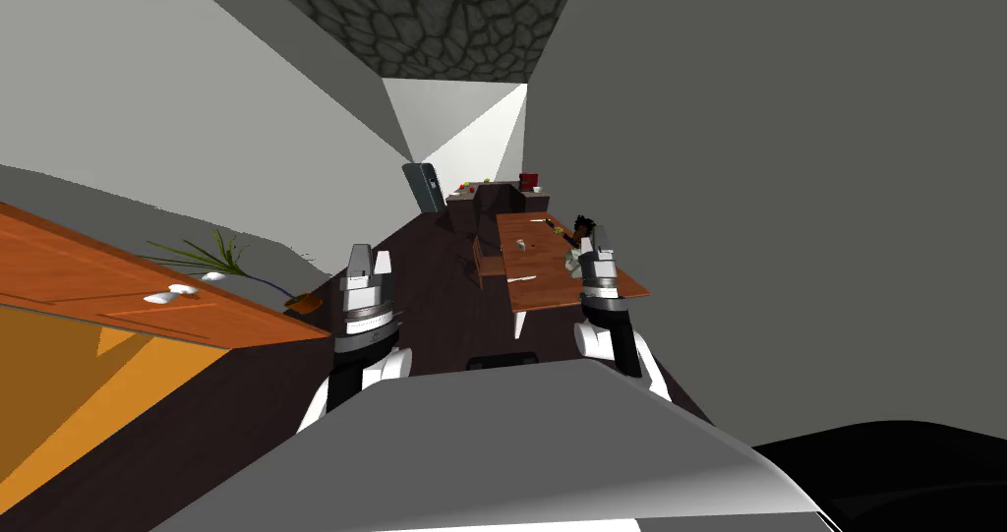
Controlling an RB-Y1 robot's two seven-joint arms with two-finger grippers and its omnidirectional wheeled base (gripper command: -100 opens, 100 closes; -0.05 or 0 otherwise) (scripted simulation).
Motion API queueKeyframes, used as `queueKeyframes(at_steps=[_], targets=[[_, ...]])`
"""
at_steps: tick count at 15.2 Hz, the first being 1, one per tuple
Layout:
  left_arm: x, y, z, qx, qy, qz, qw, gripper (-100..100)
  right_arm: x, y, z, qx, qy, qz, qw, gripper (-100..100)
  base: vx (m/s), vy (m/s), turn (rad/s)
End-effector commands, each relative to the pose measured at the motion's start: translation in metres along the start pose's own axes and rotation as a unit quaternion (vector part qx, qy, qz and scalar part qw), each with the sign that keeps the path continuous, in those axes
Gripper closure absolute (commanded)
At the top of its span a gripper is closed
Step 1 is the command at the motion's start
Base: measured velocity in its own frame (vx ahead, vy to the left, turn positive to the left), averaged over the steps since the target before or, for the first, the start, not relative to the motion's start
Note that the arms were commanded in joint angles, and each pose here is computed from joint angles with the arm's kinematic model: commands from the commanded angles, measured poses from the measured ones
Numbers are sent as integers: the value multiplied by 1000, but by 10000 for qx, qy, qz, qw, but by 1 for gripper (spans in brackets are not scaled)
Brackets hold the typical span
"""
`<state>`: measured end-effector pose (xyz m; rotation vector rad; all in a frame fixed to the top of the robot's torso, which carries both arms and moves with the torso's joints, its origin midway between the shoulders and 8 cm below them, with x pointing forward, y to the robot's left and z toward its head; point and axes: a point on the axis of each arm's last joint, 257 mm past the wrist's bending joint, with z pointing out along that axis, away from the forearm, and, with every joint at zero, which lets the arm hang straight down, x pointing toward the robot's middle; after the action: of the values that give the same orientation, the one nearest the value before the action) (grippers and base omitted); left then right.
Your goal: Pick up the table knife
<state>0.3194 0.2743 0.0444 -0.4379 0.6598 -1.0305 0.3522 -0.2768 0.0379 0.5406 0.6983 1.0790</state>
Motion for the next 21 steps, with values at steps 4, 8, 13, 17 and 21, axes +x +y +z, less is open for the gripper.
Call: queueKeyframes(at_steps=[4, 8, 13, 17, 21], targets=[[0, 0, 0, 0, 0, 0, 10000, 0, 21, -9, -4, -1, 529, -212, 9984, -100, -1, 22, 72], [0, 0, 0, 0, 0, -1, 10000, 0, 40, -20, -11, 38, 932, -377, 9949, -100, 2, 41, 105], [0, 0, 0, 0, 0, -1, 10000, 0, 71, -45, -28, 140, 1644, -682, 9839, -100, 11, 53, 155], [0, 0, 0, 0, 0, -1, 10000, 0, 93, -66, -47, 227, 2178, -926, 9713, -100, 17, 51, 158], [0, 0, 0, 0, 0, -1, 10000, 0, 114, -90, -71, 320, 2750, -1199, 9534, -100, 29, 51, 174]])
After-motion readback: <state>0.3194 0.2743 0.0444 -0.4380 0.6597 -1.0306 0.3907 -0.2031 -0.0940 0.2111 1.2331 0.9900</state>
